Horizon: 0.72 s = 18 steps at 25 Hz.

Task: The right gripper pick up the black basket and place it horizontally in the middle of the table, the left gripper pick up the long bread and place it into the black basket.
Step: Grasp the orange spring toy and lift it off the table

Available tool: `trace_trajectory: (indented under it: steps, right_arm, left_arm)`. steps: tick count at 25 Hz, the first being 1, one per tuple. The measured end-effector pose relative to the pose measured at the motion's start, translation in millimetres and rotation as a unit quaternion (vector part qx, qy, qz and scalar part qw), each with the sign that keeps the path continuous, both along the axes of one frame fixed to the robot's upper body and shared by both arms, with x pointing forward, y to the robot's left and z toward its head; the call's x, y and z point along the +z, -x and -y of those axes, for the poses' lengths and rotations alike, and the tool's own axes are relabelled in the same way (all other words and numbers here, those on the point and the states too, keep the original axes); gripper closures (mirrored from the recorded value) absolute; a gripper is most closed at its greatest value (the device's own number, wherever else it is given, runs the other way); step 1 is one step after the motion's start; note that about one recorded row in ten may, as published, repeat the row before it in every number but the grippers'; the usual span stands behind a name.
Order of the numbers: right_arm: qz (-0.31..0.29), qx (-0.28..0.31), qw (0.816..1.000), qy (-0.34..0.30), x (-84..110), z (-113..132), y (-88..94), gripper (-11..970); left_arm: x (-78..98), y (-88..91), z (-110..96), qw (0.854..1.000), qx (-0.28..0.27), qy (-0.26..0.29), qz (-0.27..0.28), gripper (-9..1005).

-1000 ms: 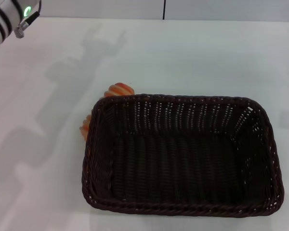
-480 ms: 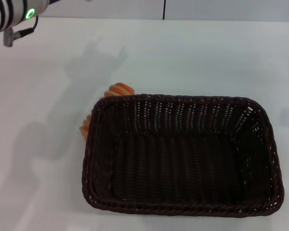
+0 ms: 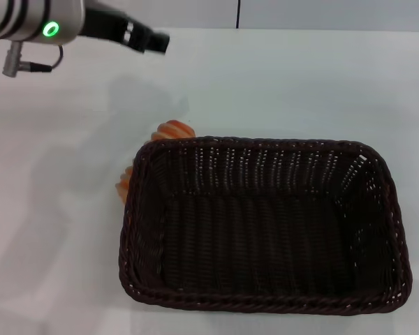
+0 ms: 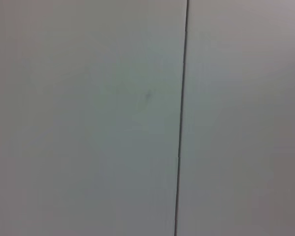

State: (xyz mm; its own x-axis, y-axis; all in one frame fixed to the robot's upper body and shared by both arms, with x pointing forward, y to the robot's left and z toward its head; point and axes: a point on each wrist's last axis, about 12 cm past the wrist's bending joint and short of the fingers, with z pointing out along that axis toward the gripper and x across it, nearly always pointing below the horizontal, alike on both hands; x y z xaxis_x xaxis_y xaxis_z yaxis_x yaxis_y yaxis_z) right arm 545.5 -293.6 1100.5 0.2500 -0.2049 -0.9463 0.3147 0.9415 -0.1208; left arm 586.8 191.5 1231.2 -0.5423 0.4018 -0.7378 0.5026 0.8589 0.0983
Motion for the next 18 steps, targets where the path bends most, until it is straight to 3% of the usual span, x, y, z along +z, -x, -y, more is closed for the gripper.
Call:
trace_trajectory:
  steps: [8,18]
  right_arm:
    - [-0.003,0.012,1.0,0.006,-0.7,-3,-6.4,744]
    - [0.012,0.051,0.999,0.0,0.6,0,-8.4,744]
  left_arm:
    - [-19.9,-27.9,17,0.991,-0.006,-0.064,-0.117,227]
    - [-34.2,-45.6,45,0.977,-0.021,-0.113,-0.181,228]
